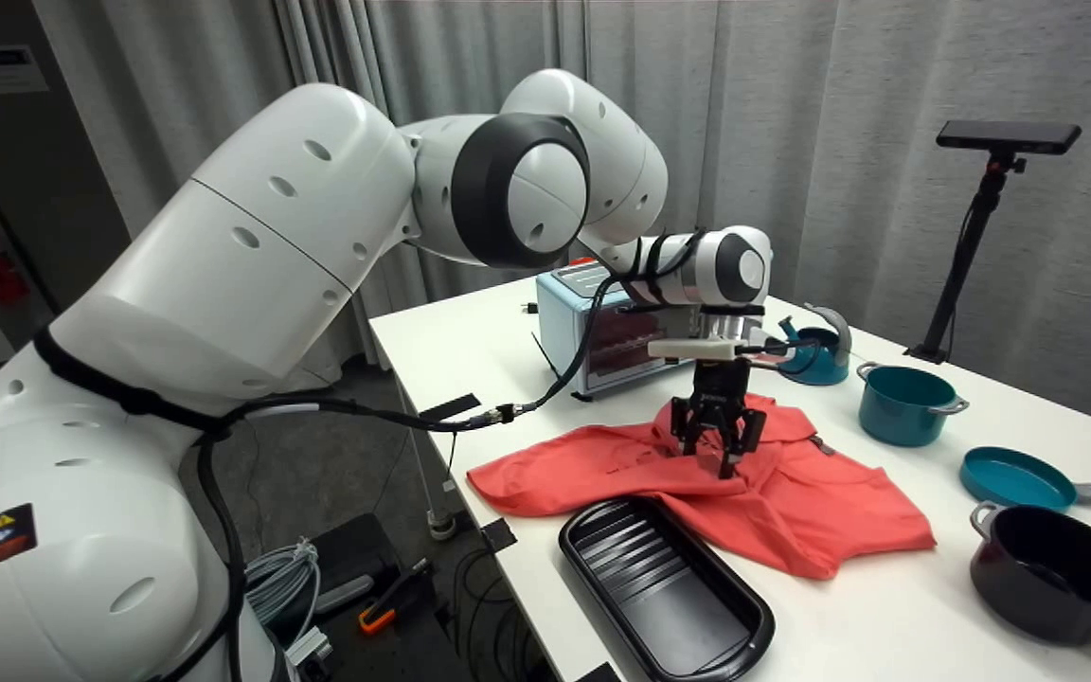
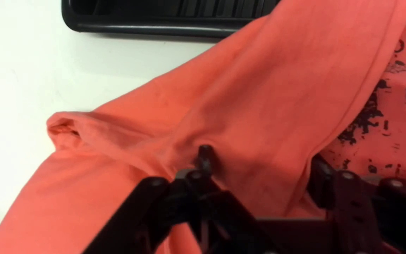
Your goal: Unfold the orange shirt
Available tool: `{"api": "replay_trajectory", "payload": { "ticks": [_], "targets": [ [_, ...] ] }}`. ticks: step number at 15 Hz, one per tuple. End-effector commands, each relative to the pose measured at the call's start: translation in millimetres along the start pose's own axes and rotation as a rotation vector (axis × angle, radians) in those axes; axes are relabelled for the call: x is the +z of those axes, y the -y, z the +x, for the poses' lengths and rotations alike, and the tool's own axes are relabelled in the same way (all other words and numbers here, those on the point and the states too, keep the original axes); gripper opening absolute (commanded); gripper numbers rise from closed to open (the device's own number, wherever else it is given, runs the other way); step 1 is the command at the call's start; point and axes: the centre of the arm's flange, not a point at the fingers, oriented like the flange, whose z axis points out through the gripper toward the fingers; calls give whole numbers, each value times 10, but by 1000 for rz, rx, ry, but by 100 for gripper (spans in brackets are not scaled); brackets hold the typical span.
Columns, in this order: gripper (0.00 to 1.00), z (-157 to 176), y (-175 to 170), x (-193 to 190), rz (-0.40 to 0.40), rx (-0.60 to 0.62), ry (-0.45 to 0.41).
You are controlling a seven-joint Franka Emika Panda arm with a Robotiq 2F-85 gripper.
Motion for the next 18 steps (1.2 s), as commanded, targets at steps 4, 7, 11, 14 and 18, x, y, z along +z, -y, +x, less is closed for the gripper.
{"api": "replay_trajectory", "payload": {
  "ticks": [4,7,11,14,18],
  "targets": [
    [11,-100,-34,-20,-22,26,-13],
    [0,-166,-95,-102,-10,34,-28],
    [1,-349,-211,-302,8,25,-47],
    [1,-603,-279,-381,25,-17,-30],
    [1,-974,-283,-326,20,-76,12]
  ]
}}
